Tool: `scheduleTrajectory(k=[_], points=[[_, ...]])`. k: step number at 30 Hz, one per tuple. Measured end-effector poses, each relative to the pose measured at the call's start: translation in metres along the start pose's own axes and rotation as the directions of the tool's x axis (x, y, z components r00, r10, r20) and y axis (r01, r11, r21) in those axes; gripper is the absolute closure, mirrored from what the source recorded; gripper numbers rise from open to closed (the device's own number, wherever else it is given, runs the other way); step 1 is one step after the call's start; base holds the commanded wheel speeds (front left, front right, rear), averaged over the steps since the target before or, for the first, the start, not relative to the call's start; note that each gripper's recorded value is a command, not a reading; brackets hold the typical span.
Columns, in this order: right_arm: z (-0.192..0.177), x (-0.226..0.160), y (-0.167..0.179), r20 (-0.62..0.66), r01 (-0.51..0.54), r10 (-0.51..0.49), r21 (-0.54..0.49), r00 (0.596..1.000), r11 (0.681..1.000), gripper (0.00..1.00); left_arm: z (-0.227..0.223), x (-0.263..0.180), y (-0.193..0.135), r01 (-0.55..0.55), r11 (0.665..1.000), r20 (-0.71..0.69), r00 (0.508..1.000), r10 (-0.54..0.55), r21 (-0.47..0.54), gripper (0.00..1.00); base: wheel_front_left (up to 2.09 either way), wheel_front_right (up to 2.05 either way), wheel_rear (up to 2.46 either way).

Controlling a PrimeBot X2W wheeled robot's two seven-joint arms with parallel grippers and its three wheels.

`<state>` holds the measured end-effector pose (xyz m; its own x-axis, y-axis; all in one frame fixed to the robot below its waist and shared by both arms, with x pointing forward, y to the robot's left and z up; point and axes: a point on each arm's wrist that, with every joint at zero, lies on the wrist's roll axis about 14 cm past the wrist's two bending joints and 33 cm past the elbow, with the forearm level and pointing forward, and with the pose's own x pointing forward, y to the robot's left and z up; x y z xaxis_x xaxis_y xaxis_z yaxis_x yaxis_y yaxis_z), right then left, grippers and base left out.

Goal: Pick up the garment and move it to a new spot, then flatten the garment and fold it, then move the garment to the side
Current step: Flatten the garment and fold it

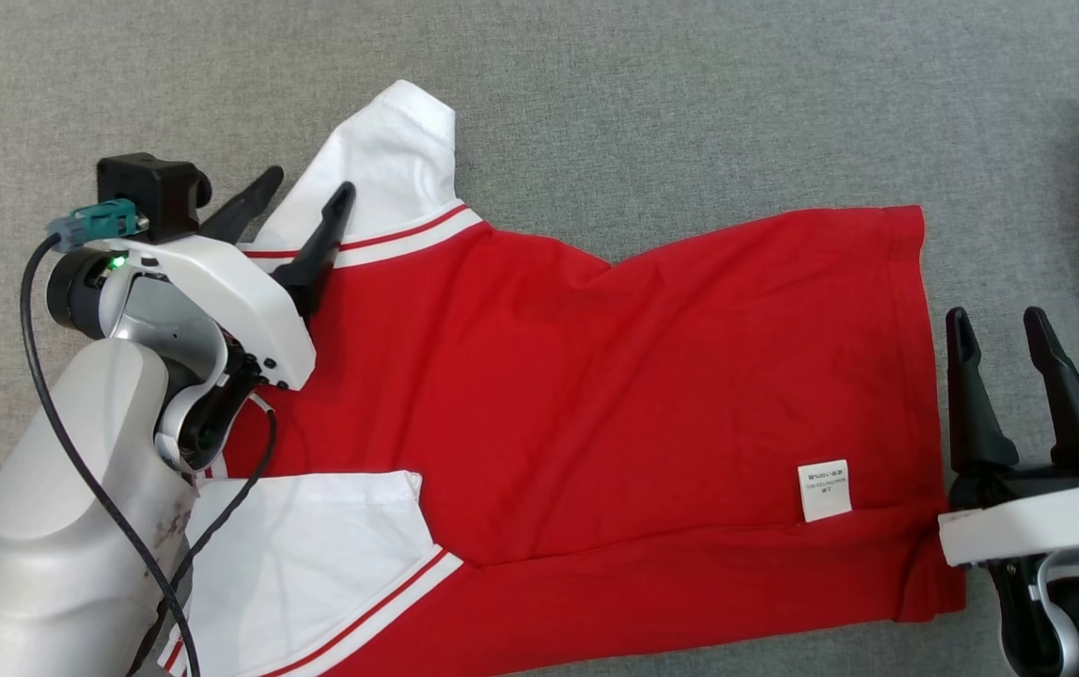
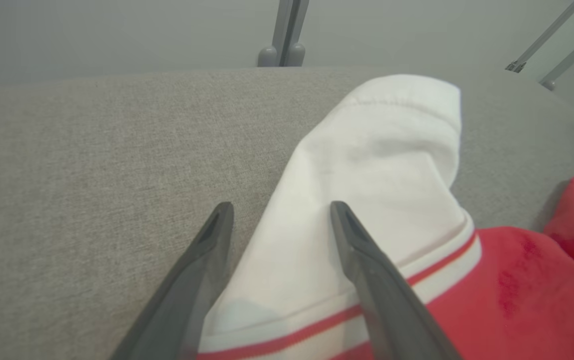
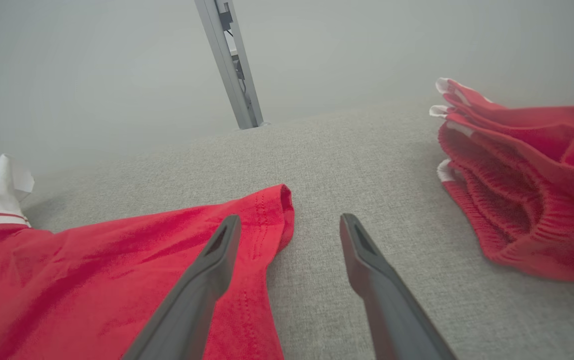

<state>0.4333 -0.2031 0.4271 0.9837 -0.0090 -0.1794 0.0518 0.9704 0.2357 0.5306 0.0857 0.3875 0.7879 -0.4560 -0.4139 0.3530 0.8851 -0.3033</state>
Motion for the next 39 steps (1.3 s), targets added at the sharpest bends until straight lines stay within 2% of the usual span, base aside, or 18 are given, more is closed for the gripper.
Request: scheduleTrajectory(k=[1, 2, 3, 4, 5, 15, 23, 30, 31, 32, 33, 34, 35, 39], points=[[0.001, 0.002, 0.000, 0.003, -0.001, 0.001, -0.001, 1.000, 1.000, 0.00, -0.004, 0.000, 0.001, -0.002, 1.000, -0.014, 1.000, 0.002, 0.000, 0.00, 0.00, 0.00, 0.00], [0.001, 0.004, 0.001, 0.005, -0.004, 0.004, -0.002, 1.000, 1.000, 0.00, -0.005, 0.001, 0.002, -0.003, 1.000, -0.023, 1.000, 0.003, 0.001, 0.09, 0.00, 0.00, 0.00], [0.002, 0.005, 0.002, 0.007, -0.007, 0.007, -0.004, 1.000, 1.000, 0.00, -0.005, 0.002, 0.002, -0.003, 1.000, -0.025, 1.000, 0.003, -0.002, 0.50, 0.00, 0.00, 0.00], [0.003, 0.007, 0.003, 0.009, -0.010, 0.010, -0.006, 1.000, 1.000, 0.00, -0.006, 0.002, 0.002, 0.000, 1.000, -0.027, 1.000, 0.000, -0.002, 0.83, 0.00, 0.00, 0.00], [0.004, 0.009, 0.004, 0.014, -0.014, 0.014, -0.006, 1.000, 1.000, 0.00, -0.007, 0.003, 0.002, 0.002, 1.000, -0.029, 1.000, -0.002, 0.000, 1.00, 0.00, 0.00, 0.00], [0.028, 0.049, 0.012, 0.045, -0.063, 0.066, -0.055, 0.997, 0.996, 0.00, 0.001, 0.002, 0.003, 0.005, 1.000, 0.009, 1.000, -0.005, 0.016, 1.00, 0.00, 0.00, 0.00], [-0.013, 0.065, 0.015, -0.135, -0.109, 0.099, -0.069, 0.986, 0.992, 0.00, 0.011, -0.003, 0.009, -0.008, 0.999, 0.062, 0.998, 0.006, 0.038, 1.00, 0.00, 0.00, 0.00], [-0.032, 0.066, 0.014, -0.236, -0.123, 0.106, -0.056, 0.966, 0.991, 0.00, 0.012, -0.005, 0.008, -0.002, 0.999, 0.077, 0.997, -0.001, 0.045, 1.00, 0.00, 0.00, 0.00], [-0.031, 0.067, 0.014, -0.233, -0.125, 0.109, -0.056, 0.966, 0.991, 0.09, 0.012, -0.005, 0.007, -0.001, 0.999, 0.078, 0.997, -0.003, 0.046, 1.00, 0.00, 0.00, 0.00], [-0.030, 0.068, 0.014, -0.233, -0.125, 0.110, -0.051, 0.966, 0.991, 0.52, 0.012, -0.005, 0.007, -0.001, 0.999, 0.080, 0.997, -0.003, 0.047, 1.00, 0.00, 0.00, 0.00], [-0.031, 0.068, 0.014, -0.242, -0.126, 0.112, -0.047, 0.964, 0.991, 0.66, 0.013, -0.005, 0.007, 0.000, 0.999, 0.084, 0.996, -0.004, 0.047, 1.00, 0.00, 0.00, 0.00], [-0.031, 0.068, 0.014, -0.242, -0.127, 0.113, -0.042, 0.964, 0.991, 0.88, 0.013, -0.005, 0.007, 0.000, 0.999, 0.087, 0.996, -0.004, 0.047, 1.00, 0.00, 0.00, 0.00], [-0.031, 0.069, 0.015, -0.243, -0.126, 0.115, -0.028, 0.963, 0.992, 1.00, 0.014, -0.005, 0.007, 0.000, 0.999, 0.097, 0.995, -0.004, 0.047, 1.00, 0.00, 0.00, 0.00], [-0.022, 0.076, 0.018, -0.223, -0.139, 0.133, -0.010, 0.966, 0.990, 1.00, 0.023, -0.008, 0.010, -0.010, 0.999, 0.144, 0.990, 0.004, 0.044, 1.00, 0.00, 0.00, 0.00]])
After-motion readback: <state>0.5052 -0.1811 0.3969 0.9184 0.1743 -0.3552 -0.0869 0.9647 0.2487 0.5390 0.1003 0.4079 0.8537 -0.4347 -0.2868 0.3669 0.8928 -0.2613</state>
